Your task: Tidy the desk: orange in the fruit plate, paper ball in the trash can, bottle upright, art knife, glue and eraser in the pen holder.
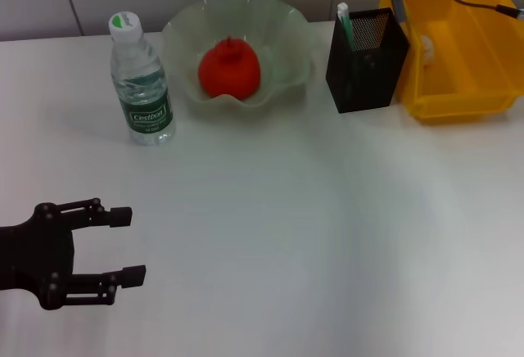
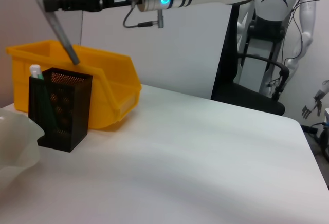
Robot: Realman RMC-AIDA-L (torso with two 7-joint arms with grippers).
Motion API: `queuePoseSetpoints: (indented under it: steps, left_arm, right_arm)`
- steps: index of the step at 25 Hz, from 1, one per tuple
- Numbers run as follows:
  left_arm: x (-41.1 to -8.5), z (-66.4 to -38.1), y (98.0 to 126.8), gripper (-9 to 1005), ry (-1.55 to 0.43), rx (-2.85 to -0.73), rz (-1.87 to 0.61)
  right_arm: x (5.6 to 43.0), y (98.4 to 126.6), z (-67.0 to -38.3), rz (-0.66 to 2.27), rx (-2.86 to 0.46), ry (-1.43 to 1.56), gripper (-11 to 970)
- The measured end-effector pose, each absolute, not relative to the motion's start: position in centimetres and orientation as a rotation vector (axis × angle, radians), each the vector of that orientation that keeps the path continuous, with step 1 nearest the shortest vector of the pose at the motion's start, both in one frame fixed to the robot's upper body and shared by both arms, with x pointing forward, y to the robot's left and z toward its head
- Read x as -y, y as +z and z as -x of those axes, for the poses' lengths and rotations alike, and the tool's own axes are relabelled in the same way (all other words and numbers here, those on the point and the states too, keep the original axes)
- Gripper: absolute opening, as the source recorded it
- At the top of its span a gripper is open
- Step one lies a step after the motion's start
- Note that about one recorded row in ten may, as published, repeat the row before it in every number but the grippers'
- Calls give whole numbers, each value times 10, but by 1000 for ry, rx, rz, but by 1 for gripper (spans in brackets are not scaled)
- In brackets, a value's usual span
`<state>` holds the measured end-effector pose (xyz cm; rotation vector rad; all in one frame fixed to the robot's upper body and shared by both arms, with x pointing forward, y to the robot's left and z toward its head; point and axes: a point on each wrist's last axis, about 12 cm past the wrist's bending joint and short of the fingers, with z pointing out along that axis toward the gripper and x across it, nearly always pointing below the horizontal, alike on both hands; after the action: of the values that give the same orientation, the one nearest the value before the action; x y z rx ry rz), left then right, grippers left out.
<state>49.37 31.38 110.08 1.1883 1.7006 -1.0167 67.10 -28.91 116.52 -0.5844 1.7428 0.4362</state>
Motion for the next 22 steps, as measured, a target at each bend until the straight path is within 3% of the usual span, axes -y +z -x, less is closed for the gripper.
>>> queuePoseSetpoints:
  steps: [7, 22]
  left_arm:
    - [-310, -496, 1102, 821, -1019, -1687, -1204]
    - [-308, -497, 1102, 822, -1010, -1665, -1230]
  right_arm:
    - [272, 1157, -683, 569, -1779, 391, 133]
    - [243, 1141, -678, 616, -1780, 321, 134]
